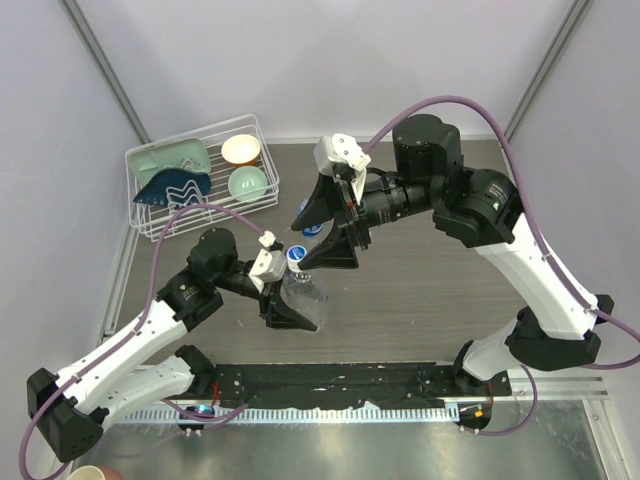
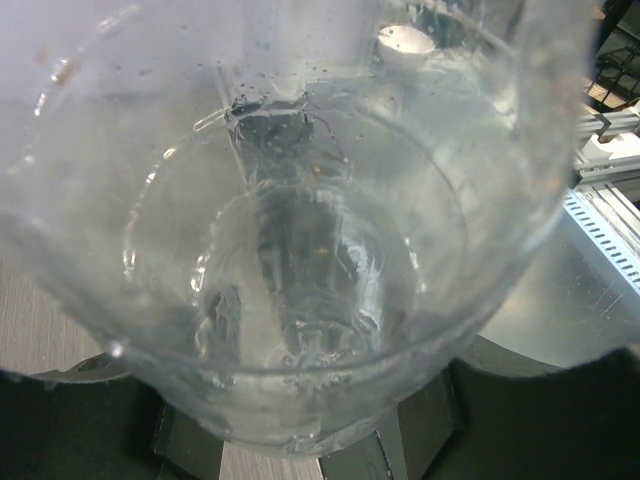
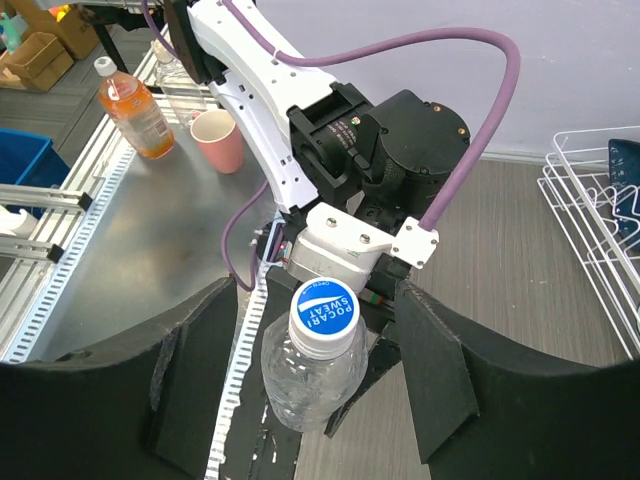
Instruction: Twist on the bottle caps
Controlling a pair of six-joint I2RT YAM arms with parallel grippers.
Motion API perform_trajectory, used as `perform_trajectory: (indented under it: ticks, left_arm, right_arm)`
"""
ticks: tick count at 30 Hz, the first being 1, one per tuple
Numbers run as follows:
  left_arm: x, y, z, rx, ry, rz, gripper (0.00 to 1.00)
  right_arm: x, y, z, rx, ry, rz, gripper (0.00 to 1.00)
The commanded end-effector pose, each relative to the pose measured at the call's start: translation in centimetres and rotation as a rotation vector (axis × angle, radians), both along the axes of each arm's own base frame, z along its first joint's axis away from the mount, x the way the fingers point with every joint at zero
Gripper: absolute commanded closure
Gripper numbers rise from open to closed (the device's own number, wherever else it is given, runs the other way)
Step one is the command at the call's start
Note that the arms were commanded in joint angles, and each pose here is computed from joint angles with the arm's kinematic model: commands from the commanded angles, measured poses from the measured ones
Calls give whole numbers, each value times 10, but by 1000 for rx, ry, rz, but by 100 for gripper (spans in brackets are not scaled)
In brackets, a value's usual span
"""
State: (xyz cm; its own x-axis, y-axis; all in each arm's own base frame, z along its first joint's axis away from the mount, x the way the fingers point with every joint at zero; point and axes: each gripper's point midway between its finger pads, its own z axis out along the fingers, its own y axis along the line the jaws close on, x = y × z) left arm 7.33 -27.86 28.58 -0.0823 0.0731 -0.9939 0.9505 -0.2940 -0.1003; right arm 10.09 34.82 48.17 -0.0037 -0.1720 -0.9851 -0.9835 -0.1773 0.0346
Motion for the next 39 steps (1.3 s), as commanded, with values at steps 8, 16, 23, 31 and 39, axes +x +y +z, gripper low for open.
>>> perform_trajectory:
  ticks: [8,16,23,31,39]
  left_arm:
    - [2,0,18,-37,-38,3,100]
    - [4,0,21,-44,-46,16,100]
    - [12,-1,24,-50,-44,56,100]
    - [14,0,23,-51,-45,71,100]
    - [23,-1,26,-60,-55,125,100]
  right_arm:
    - [-1,9,5,33,-2,46,32]
    - [-2,13,-8,3,36,67,36]
    - [-5,10,-9,10,50,65,41]
    - [-7,9,-7,19,53,68,68]
    - [9,11,-32,-50,85,-33,89]
